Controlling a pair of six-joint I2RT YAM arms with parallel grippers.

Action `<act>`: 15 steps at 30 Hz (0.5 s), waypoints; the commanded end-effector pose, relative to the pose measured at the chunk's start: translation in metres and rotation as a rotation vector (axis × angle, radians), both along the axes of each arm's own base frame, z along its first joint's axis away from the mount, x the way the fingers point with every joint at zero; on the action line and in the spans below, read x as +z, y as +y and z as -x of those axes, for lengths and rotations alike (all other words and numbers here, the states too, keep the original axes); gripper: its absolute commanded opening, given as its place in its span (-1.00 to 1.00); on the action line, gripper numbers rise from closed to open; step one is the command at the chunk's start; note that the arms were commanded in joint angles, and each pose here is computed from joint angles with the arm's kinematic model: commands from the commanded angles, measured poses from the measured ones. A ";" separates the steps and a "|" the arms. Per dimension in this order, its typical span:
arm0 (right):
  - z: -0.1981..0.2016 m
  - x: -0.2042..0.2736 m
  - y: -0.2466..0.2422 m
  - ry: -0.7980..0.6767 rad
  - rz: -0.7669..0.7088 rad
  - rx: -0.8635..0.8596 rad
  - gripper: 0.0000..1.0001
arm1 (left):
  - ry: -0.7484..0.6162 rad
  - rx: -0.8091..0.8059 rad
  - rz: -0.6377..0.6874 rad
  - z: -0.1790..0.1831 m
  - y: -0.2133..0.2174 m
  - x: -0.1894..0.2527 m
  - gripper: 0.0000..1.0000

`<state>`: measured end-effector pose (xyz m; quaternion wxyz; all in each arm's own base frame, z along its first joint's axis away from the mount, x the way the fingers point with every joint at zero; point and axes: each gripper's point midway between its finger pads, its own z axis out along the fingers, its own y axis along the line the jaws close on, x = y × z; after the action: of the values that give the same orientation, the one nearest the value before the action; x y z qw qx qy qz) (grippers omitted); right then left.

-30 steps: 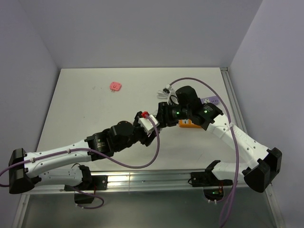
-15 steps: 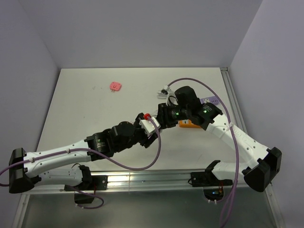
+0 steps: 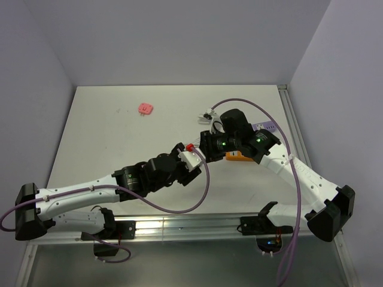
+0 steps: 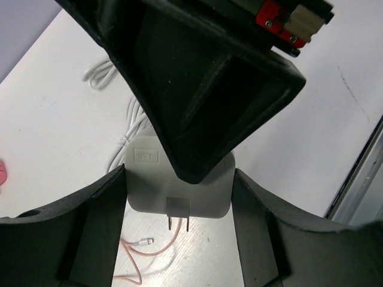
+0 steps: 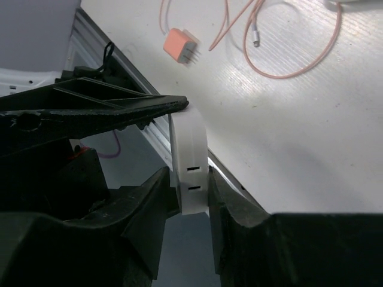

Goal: Insert the plug

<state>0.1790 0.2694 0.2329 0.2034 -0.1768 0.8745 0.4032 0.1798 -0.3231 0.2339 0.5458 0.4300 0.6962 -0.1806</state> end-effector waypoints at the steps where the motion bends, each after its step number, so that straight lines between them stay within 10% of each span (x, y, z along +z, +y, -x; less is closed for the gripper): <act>1: -0.004 0.017 0.000 -0.056 -0.033 -0.008 -0.24 | -0.021 0.040 0.058 -0.004 -0.005 0.024 -0.99; 5: -0.007 0.017 0.000 -0.070 -0.029 -0.012 -0.81 | -0.029 0.032 0.077 0.000 -0.006 0.028 -0.99; 15: -0.008 0.008 0.004 -0.046 -0.017 0.003 -0.29 | -0.046 0.038 0.106 0.001 -0.001 0.036 -0.99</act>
<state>0.1793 0.2705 0.2347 0.2078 -0.1849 0.8702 0.4067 0.1786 -0.3201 0.2356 0.5517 0.4247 0.6980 -0.1675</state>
